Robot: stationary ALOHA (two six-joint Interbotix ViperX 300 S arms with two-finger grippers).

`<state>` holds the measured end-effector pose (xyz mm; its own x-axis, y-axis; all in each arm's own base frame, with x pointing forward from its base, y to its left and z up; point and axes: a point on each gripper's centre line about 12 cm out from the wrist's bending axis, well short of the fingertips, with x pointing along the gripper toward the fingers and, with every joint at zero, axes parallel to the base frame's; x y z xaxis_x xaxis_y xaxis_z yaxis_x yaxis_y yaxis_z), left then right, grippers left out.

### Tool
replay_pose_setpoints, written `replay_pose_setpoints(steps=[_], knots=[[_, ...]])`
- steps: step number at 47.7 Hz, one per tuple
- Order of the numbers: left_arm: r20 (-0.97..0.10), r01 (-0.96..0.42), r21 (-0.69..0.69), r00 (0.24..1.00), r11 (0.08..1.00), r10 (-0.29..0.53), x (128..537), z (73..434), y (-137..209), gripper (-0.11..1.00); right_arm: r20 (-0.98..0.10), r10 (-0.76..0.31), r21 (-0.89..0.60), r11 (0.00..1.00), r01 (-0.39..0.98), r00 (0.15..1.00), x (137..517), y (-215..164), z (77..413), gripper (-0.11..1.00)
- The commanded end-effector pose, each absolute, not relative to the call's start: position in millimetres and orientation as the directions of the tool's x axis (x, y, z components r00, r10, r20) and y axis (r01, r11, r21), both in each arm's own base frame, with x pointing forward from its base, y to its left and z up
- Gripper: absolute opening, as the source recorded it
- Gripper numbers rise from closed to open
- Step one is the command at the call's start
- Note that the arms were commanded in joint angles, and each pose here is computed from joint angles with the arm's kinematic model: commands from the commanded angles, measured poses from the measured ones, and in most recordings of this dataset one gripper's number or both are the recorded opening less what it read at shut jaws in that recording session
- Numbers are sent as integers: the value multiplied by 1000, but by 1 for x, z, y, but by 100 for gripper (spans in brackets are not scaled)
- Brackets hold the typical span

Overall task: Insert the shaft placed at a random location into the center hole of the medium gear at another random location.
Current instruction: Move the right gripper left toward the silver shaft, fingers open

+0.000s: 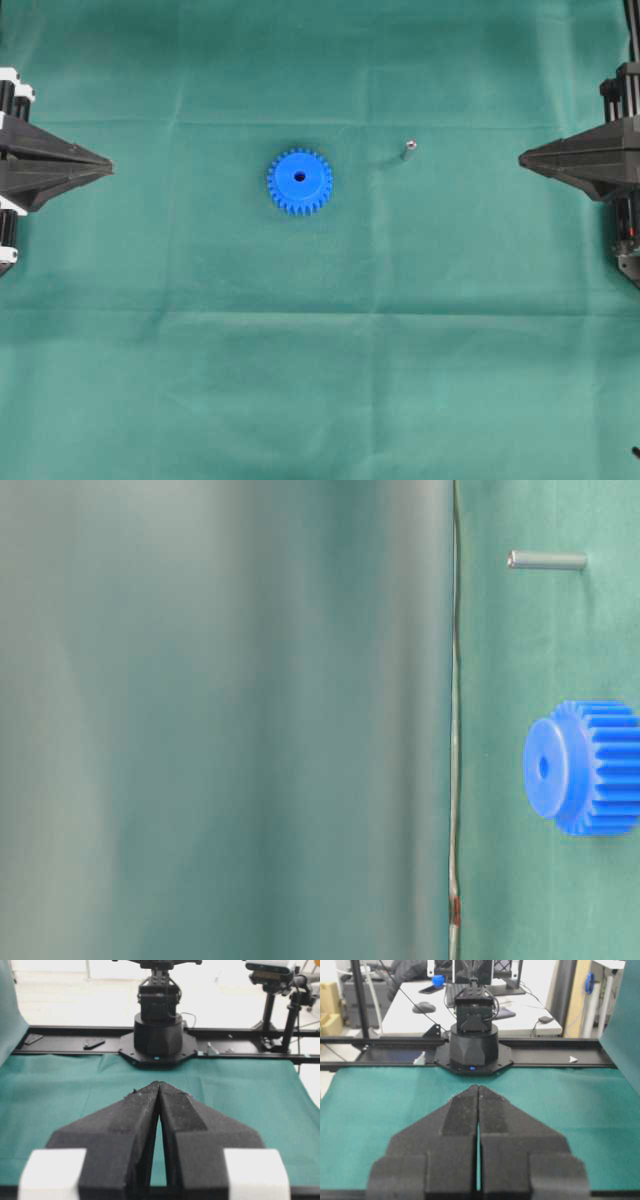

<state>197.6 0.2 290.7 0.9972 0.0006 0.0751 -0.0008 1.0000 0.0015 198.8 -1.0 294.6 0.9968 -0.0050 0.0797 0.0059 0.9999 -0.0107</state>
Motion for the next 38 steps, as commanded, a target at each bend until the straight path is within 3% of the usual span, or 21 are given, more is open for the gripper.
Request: replay_pose_setpoints(steps=[1,19,32,38], knots=[[75,3,10,997,1000,-4,202,299,0,0,87,-7,-8,1000,7,996,202,-1,298,1],[70,3,10,998,1000,-4,202,300,0,0,21,-39,3,999,39,999,213,-8,286,1],[69,3,12,998,1000,-4,202,300,0,0,-63,-121,32,992,123,991,230,-27,264,1],[67,3,12,998,1000,-4,202,300,0,0,-112,-160,42,985,166,981,241,-37,249,15]])
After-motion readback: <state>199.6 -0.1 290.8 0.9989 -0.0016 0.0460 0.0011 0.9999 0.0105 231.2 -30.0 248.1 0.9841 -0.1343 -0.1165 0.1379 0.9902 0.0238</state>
